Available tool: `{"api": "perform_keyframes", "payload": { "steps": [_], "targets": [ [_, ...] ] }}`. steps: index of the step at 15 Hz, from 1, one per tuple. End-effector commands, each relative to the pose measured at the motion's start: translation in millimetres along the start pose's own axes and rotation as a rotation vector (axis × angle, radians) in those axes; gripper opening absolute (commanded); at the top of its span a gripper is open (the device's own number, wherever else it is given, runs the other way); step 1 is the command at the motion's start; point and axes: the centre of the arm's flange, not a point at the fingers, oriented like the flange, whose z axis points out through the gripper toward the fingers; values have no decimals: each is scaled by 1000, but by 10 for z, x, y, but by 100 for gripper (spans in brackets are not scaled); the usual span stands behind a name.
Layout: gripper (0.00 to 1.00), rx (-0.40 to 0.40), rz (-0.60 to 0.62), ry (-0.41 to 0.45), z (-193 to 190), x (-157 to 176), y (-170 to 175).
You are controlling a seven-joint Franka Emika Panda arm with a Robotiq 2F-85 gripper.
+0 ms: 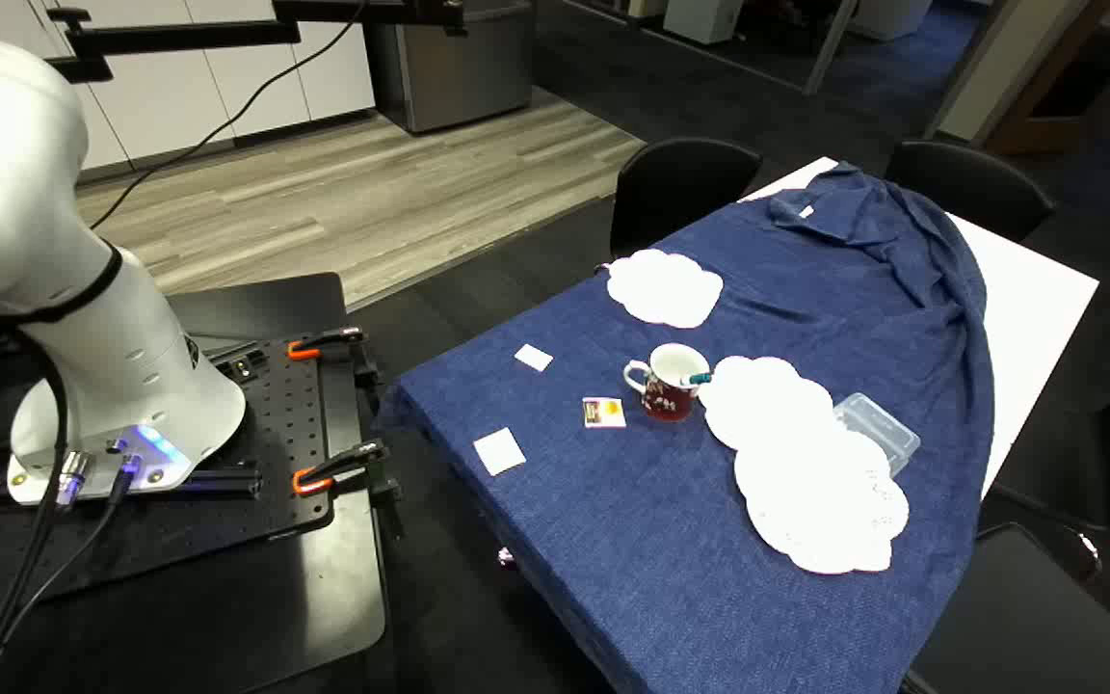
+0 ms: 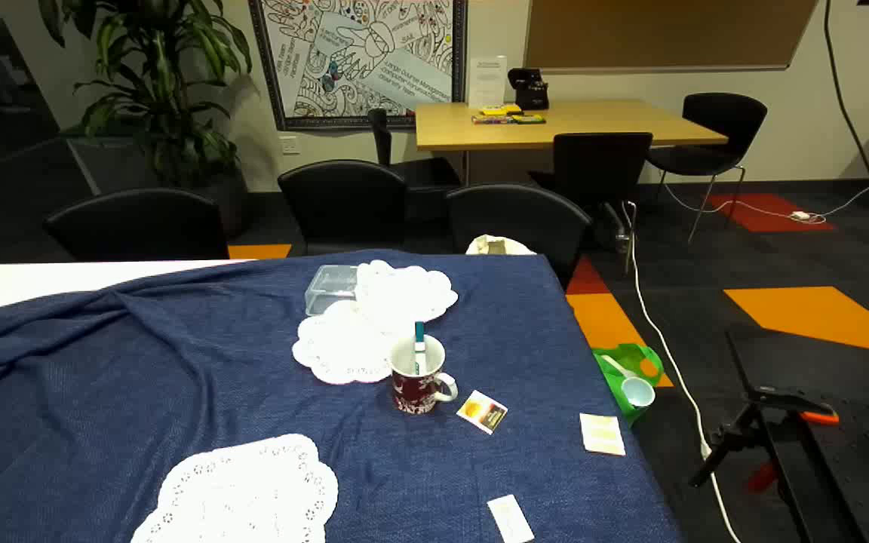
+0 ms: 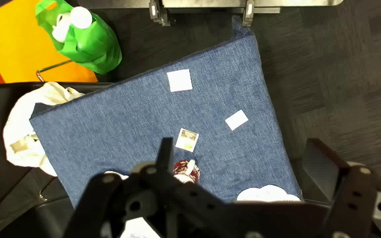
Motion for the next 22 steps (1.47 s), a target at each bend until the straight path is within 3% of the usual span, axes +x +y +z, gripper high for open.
{"api": "perform_keyframes", "payload": {
  "steps": [1,6,11,17,22],
  "targets": [
    [100,0,0,0,0,0,0],
    [100,0,0,0,0,0,0],
    [100,-60,33,28,20,137,122],
    [100,-47,51,160,163,421,516],
    [100,-43,78,199,432,622,824]
  ]
}}
